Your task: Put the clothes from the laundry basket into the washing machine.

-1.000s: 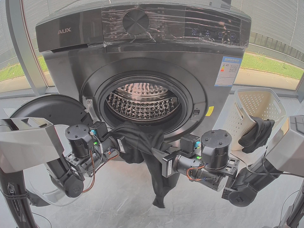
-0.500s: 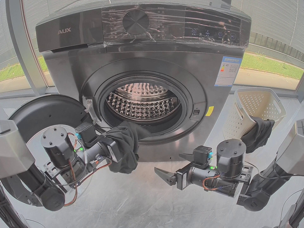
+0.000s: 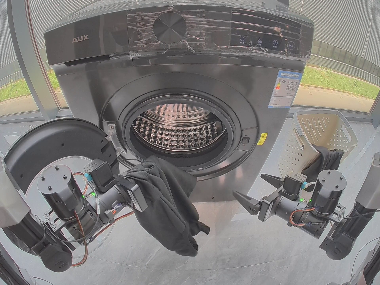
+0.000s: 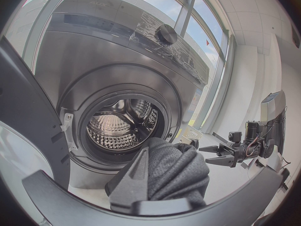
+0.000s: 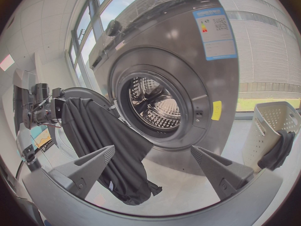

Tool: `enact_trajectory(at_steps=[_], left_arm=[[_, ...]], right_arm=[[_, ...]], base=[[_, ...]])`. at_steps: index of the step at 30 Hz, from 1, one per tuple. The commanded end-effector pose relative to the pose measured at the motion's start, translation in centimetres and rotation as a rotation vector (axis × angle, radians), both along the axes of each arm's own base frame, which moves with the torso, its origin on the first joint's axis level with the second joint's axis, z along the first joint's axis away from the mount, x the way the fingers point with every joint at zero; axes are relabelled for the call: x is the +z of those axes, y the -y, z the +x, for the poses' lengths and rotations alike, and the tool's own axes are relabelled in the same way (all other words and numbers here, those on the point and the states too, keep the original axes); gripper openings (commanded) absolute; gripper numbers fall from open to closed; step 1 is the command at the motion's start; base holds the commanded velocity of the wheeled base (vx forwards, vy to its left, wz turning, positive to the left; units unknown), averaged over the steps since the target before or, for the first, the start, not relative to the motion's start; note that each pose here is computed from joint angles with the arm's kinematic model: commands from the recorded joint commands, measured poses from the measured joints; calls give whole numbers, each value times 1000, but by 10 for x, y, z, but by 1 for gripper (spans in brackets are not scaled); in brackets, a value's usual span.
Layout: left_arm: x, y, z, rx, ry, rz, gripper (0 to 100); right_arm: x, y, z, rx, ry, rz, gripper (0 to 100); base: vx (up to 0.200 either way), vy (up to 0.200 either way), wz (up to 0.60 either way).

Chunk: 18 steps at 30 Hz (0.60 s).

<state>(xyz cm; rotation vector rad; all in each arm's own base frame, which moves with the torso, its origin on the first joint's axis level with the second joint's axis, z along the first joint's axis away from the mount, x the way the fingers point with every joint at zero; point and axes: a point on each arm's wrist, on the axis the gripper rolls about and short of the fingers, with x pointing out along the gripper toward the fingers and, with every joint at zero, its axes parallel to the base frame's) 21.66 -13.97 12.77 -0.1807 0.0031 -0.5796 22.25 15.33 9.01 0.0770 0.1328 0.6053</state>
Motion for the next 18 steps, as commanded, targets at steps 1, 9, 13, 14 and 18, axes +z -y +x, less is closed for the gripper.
enact_trajectory(at_steps=[1,9,13,14,18], left_arm=[[-1,-1,-1,29,8,15,0],[-8,-2,-1,72,-2,66,0],[-8,-2,2,86,1,66,0],[-9,-2,2,83,4,70,0],[-11,-1,2,80,-4,78,0]], right_arm=[[-8,21,12,-82,-27,-22,100],[-8,19,10,-75,-26,-20,100],[-8,18,10,-72,-27,-19,100],[-8,18,10,-72,-27,-19,100],[-7,18,10,-70,-26,-18,100]], base=[[0,0,0],[0,0,0],[0,0,0],[0,0,0],[200,0,0]])
